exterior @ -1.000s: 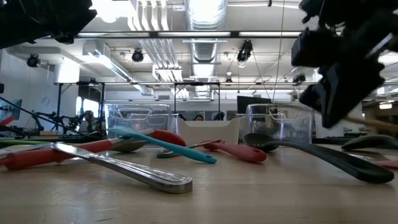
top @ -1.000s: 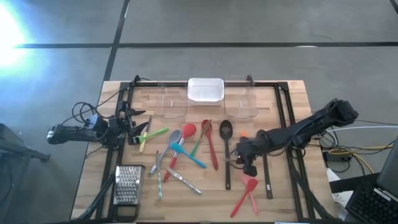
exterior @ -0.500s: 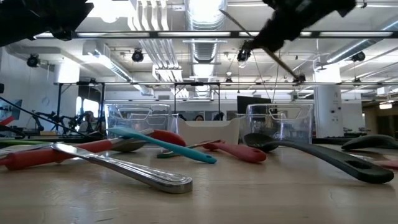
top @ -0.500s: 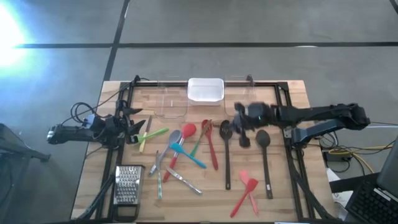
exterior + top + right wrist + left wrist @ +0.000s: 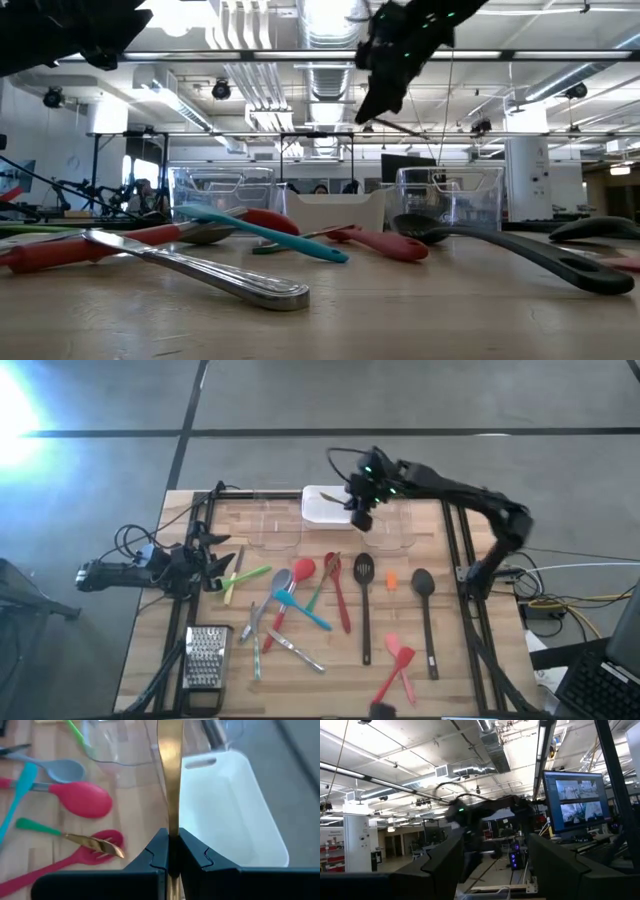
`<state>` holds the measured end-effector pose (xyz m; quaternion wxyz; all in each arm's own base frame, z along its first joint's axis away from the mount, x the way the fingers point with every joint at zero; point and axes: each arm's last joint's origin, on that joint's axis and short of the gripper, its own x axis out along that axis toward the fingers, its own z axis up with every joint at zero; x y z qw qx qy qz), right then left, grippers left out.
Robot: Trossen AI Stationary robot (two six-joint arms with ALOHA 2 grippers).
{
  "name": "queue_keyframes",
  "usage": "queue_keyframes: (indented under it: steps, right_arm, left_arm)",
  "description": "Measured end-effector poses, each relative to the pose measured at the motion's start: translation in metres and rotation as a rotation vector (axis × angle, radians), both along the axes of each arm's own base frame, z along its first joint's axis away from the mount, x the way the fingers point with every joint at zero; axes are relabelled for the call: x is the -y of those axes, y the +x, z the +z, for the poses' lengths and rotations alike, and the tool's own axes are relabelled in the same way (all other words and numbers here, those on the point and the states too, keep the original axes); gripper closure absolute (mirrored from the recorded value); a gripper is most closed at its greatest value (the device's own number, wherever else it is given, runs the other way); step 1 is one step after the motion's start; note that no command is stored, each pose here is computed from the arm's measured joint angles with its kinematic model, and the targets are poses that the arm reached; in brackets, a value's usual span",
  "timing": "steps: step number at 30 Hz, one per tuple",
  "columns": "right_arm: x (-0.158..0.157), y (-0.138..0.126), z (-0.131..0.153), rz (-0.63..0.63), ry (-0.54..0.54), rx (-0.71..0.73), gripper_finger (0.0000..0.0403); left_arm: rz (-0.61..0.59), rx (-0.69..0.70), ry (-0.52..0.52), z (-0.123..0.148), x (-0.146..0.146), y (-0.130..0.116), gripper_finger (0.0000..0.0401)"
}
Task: Pick & Place Kitchen Items
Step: Put the gold knife into the white bin
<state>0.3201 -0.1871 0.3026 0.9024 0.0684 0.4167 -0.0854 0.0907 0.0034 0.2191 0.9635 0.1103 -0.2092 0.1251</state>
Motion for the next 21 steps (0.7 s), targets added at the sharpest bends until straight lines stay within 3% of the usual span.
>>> queue_keyframes:
  steps: [11,21]
  right_arm:
    - [0.061,0.044,-0.040,-0.075,0.170,-0.297,0.0390]
    - [0.089,0.067,-0.065,-0.101,0.196,-0.382,0.0390]
  left_arm:
    - [0.003,-0.031,0.006,-0.003,0.000,0.001,0.0172]
    - [0.002,-0.034,0.005,-0.003,0.000,0.001,0.0172]
